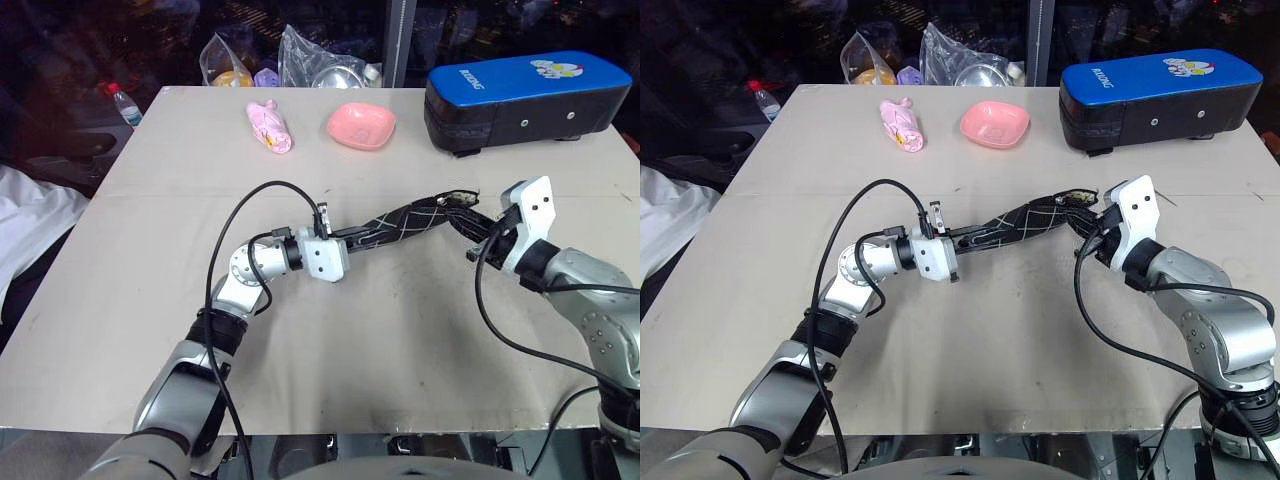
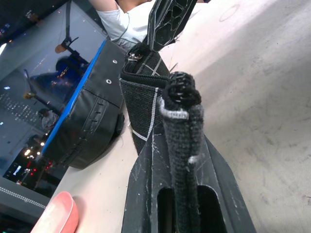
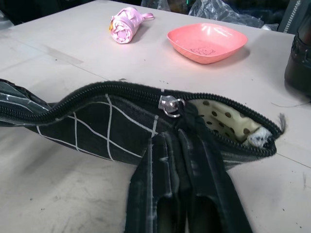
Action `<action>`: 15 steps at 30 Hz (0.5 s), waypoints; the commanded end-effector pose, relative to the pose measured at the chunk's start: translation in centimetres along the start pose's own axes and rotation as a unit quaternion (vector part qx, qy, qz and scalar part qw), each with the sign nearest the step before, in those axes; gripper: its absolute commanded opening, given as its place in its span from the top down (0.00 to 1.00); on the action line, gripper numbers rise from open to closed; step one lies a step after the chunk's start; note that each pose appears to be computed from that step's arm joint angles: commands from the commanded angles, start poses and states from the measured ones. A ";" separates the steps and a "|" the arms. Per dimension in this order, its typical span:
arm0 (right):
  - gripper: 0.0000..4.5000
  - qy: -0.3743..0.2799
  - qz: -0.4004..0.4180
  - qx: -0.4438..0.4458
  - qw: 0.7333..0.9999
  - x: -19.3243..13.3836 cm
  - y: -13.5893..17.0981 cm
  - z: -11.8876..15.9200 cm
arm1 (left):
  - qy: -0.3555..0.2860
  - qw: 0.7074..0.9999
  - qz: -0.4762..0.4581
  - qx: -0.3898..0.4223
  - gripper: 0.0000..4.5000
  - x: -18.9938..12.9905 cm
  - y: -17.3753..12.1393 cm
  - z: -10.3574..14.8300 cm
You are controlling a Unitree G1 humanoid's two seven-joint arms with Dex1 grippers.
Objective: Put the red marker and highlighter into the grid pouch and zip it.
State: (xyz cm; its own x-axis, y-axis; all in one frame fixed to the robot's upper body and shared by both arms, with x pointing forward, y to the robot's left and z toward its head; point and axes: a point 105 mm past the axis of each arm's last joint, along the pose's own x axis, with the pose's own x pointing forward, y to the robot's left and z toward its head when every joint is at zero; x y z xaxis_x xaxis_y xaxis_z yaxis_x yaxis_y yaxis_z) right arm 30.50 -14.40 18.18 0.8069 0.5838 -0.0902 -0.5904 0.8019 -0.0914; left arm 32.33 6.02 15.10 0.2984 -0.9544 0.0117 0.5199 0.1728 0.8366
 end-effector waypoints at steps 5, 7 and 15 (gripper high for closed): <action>1.00 -0.020 -0.010 -0.020 1.000 -0.3 -0.5 1.5 | -0.004 1.000 0.004 0.013 1.00 0.0 0.2 0.5; 1.00 -0.031 -0.002 -0.017 0.999 -0.5 -0.3 2.0 | -0.003 1.000 0.004 0.012 1.00 -0.1 0.2 0.4; 1.00 -0.029 0.007 -0.021 0.999 -0.8 0.1 2.1 | -0.003 1.000 0.000 0.010 1.00 0.0 0.1 0.4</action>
State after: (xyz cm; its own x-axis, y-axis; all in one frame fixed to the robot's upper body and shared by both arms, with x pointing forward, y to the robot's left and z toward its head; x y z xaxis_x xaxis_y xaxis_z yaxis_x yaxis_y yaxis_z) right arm 30.09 -14.50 18.97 0.7921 0.6057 -0.0758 -0.6104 0.7873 -0.0873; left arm 32.39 6.18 15.05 0.3065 -0.9518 0.0114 0.5194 0.1773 0.8359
